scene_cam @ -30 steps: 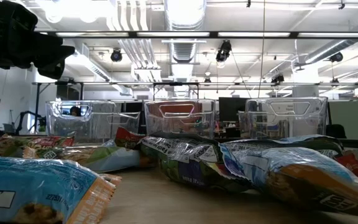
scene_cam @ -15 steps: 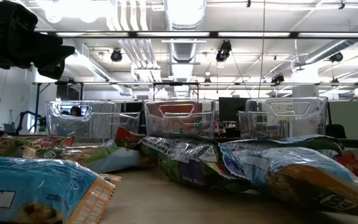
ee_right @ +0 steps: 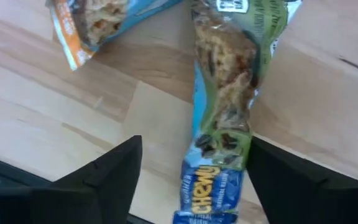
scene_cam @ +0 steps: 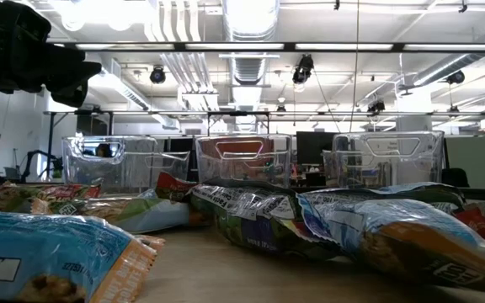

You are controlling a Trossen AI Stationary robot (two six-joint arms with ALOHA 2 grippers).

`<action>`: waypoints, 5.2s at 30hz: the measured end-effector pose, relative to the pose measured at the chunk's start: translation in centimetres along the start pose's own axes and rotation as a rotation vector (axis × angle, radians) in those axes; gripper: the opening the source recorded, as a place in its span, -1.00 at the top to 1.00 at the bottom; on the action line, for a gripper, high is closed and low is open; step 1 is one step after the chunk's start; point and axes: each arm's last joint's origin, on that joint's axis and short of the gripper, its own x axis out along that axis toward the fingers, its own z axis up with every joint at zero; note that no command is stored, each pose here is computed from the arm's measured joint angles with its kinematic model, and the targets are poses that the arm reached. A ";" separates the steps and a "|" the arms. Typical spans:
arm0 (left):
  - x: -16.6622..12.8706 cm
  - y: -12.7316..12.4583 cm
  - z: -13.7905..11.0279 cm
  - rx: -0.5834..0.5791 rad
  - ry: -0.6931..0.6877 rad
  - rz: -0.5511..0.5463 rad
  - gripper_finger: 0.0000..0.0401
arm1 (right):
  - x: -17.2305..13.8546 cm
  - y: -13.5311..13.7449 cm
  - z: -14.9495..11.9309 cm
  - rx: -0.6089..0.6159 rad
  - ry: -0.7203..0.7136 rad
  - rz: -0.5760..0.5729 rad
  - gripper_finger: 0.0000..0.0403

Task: Pick and place Granola Bars by type
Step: Put the blue granola bar into the right transparent bin

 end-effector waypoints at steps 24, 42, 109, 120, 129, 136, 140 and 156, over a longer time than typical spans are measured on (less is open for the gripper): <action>0.0 0.0 0.0 0.000 0.000 0.000 0.32 | -4.2 1.6 -0.7 -0.213 0.031 0.086 0.76; 0.0 0.0 0.0 0.000 -0.001 0.000 0.32 | -16.8 2.1 14.4 0.048 -0.601 0.273 0.66; 0.0 0.0 0.0 0.000 0.000 0.000 0.32 | -5.6 11.2 33.5 -0.870 -0.032 -0.343 -0.38; 0.0 0.0 0.0 0.000 0.000 0.000 0.32 | -4.1 10.3 33.1 -0.888 0.011 -0.385 -0.31; 0.0 0.0 0.0 0.000 0.000 -0.001 0.32 | -3.1 10.0 31.9 -0.914 0.036 -0.413 -0.24; 0.0 0.0 0.0 0.000 0.000 0.000 0.32 | -2.5 10.0 31.1 -0.926 0.077 -0.382 -0.01; 0.0 0.0 0.0 0.000 0.000 0.000 0.32 | -2.6 10.0 31.0 -0.932 0.075 -0.380 0.22; 0.0 0.0 0.0 0.000 0.000 0.000 0.32 | -8.4 10.5 30.4 -0.913 -0.071 -0.265 0.89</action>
